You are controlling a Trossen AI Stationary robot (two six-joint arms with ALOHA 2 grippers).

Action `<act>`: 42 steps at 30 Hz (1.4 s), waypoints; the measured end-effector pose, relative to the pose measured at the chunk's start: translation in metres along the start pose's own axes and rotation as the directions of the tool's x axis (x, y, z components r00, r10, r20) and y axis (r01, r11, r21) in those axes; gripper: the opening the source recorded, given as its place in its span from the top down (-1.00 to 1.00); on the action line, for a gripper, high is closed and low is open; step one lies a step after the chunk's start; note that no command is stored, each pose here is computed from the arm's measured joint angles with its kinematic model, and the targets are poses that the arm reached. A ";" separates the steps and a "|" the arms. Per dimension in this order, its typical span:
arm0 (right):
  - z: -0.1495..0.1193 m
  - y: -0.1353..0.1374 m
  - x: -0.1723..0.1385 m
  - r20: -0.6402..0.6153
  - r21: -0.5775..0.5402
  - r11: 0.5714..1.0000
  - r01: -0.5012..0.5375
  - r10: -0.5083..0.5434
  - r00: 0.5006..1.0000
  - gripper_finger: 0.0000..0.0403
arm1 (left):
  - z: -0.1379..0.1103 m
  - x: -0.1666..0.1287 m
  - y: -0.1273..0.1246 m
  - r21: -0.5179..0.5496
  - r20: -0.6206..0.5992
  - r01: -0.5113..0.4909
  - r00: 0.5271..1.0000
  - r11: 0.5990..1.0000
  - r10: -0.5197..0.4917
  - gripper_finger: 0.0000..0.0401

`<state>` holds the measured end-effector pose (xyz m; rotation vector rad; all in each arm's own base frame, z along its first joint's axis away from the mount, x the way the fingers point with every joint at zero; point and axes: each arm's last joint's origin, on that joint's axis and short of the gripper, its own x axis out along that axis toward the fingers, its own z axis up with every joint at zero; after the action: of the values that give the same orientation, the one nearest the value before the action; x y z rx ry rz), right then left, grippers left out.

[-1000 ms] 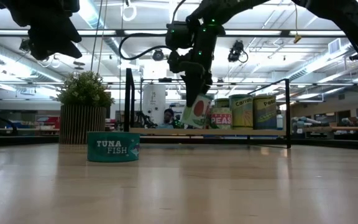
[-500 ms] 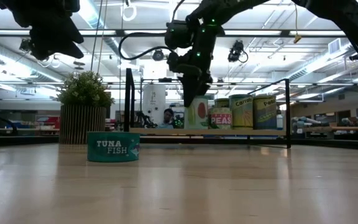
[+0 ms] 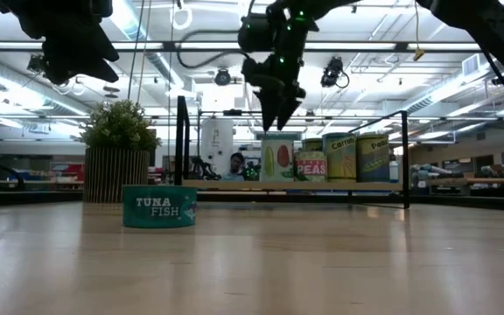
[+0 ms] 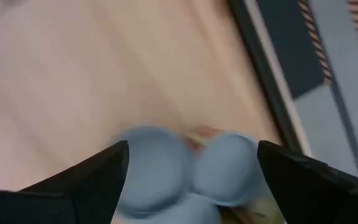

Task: Pick and place cans onto a shelf
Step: Put the mix vegetable can on the shelf

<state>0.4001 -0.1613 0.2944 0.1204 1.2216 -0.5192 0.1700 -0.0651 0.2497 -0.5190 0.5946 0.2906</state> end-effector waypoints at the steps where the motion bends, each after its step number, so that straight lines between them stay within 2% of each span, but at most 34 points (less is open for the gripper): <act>1: -0.001 -0.004 0.001 -0.008 0.009 1.000 0.015 -0.015 1.000 -0.80 | 0.000 0.000 0.000 0.001 0.000 0.000 1.000 1.000 0.000 0.14; 5: -0.006 -0.019 0.006 -0.072 0.044 0.999 0.028 -0.025 0.997 -0.80 | 0.000 0.000 0.000 0.005 0.001 -0.001 1.000 1.000 0.001 0.14; 9: -0.011 -0.024 0.010 -0.134 0.023 0.999 0.028 -0.024 0.991 -0.80 | 0.000 0.000 0.000 0.007 0.001 -0.001 1.000 1.000 0.001 0.14; 14: -0.010 -0.018 0.009 -0.127 -0.113 0.994 -0.005 -0.009 0.992 -0.80 | 0.000 0.000 0.000 0.010 0.001 -0.001 1.000 1.000 0.001 0.14; 18: -0.005 -0.011 0.014 -0.076 -0.262 0.962 -0.073 0.055 0.996 -0.79 | 0.000 0.000 0.000 0.018 0.001 -0.001 1.000 1.000 0.001 0.14; 21: -0.001 -0.009 0.020 -0.031 -0.276 0.956 -0.097 0.092 0.995 -0.77 | 0.000 0.000 0.000 0.018 0.000 -0.001 1.000 1.000 0.001 0.14; 26: -0.007 -0.012 0.028 -0.060 -0.265 0.958 -0.113 0.101 0.993 -0.73 | 0.000 0.000 0.000 0.009 -0.002 0.001 1.000 1.000 -0.001 0.14; 30: -0.009 -0.012 0.029 -0.082 -0.176 0.978 -0.114 0.101 0.992 -0.73 | 0.000 0.000 0.000 0.005 -0.003 0.002 1.000 1.000 -0.002 0.14; 35: -0.010 -0.011 0.029 -0.083 -0.005 0.994 -0.109 0.108 0.991 -0.72 | 0.000 0.000 0.000 0.008 -0.003 0.002 1.000 1.000 -0.002 0.14; 39: -0.010 -0.008 0.030 -0.086 0.140 0.986 -0.095 0.108 0.990 -0.72 | 0.000 0.000 0.000 0.017 -0.003 0.002 1.000 1.000 -0.002 0.14; 42: -0.011 -0.007 0.029 -0.102 0.280 0.959 -0.048 0.080 0.992 -0.72 | 0.000 0.000 0.000 0.019 -0.004 0.002 1.000 1.000 -0.002 0.14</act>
<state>0.3945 -0.1722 0.2648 0.4313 1.2447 -0.6320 0.1699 -0.0654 0.2495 -0.5019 0.5997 0.2817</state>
